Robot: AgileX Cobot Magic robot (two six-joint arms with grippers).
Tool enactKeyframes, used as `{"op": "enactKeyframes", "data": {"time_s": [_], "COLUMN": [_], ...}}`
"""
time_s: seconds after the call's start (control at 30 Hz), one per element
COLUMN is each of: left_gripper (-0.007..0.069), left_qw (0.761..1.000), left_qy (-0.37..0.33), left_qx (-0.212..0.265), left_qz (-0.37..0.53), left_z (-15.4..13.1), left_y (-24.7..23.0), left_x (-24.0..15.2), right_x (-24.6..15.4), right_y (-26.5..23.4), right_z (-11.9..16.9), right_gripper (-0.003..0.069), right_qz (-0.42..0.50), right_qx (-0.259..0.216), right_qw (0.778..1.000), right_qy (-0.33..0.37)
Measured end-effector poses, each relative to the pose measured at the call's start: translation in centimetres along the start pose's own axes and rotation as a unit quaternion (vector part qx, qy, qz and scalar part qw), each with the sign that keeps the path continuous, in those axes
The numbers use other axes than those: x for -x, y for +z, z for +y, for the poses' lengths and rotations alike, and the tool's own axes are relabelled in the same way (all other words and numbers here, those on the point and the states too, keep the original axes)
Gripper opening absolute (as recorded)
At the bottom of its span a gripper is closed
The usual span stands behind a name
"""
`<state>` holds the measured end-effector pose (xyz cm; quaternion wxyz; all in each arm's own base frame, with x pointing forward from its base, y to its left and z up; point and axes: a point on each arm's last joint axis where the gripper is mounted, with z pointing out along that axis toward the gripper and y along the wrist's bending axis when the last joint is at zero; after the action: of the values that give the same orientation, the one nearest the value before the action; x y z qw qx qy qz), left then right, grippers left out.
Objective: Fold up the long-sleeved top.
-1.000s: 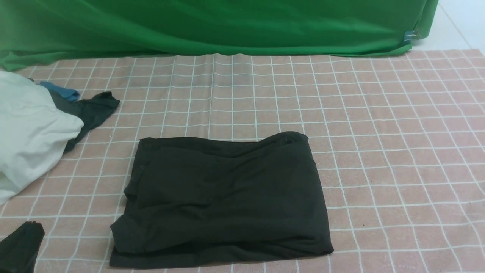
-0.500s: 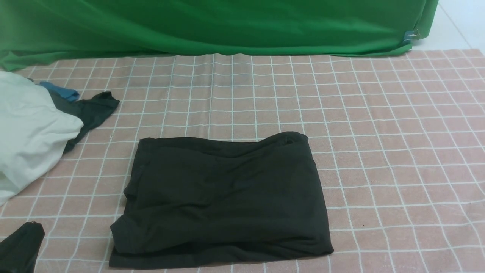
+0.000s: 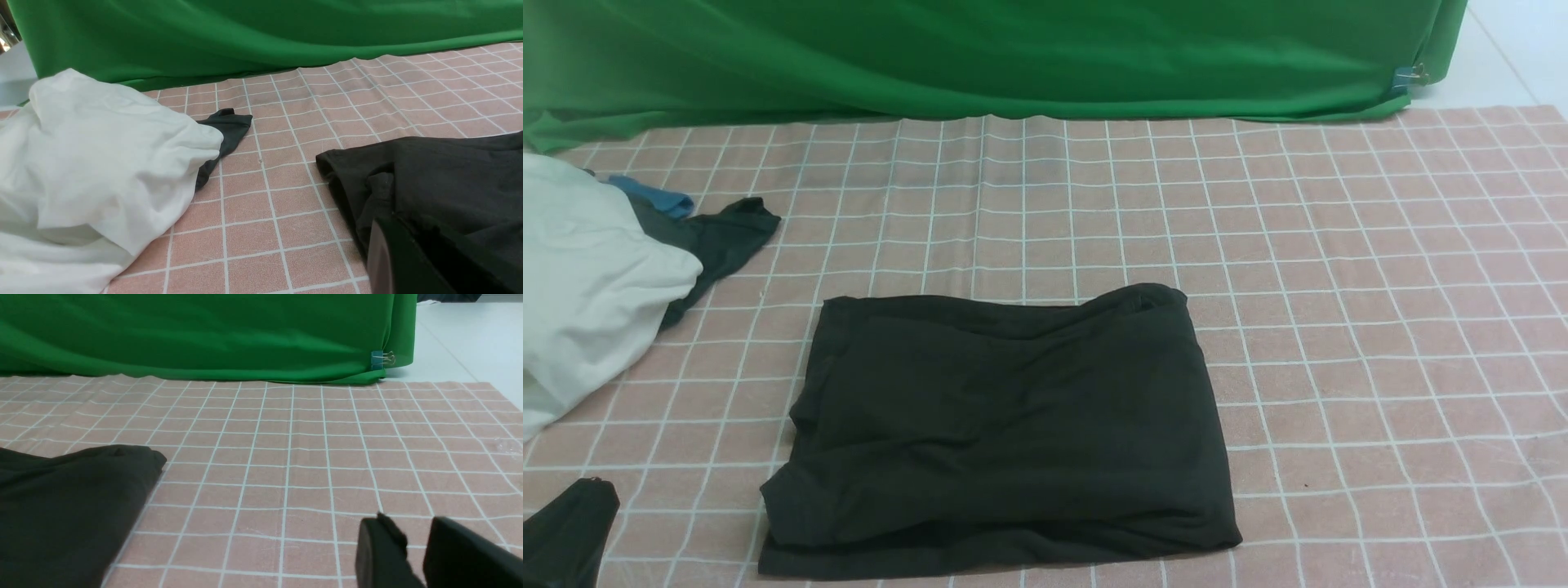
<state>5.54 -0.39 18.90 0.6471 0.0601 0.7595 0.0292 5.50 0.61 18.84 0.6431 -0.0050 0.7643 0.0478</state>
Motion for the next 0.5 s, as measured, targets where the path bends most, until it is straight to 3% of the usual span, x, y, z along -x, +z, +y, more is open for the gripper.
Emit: {"op": "enactKeyframes", "data": {"time_s": [0.5], "left_gripper": [0.0018], "left_qw": [1.0], "left_qy": [0.003], "left_qx": [0.001], "left_qz": [0.0], "left_z": [0.01], "left_y": [0.0], "left_x": [0.0], "right_x": [0.0], "right_y": [0.0], "right_z": [0.0], "right_gripper": [0.0223], "right_qz": [0.0], "right_qx": [0.0], "right_qw": [1.0], "right_qy": [0.0]}}
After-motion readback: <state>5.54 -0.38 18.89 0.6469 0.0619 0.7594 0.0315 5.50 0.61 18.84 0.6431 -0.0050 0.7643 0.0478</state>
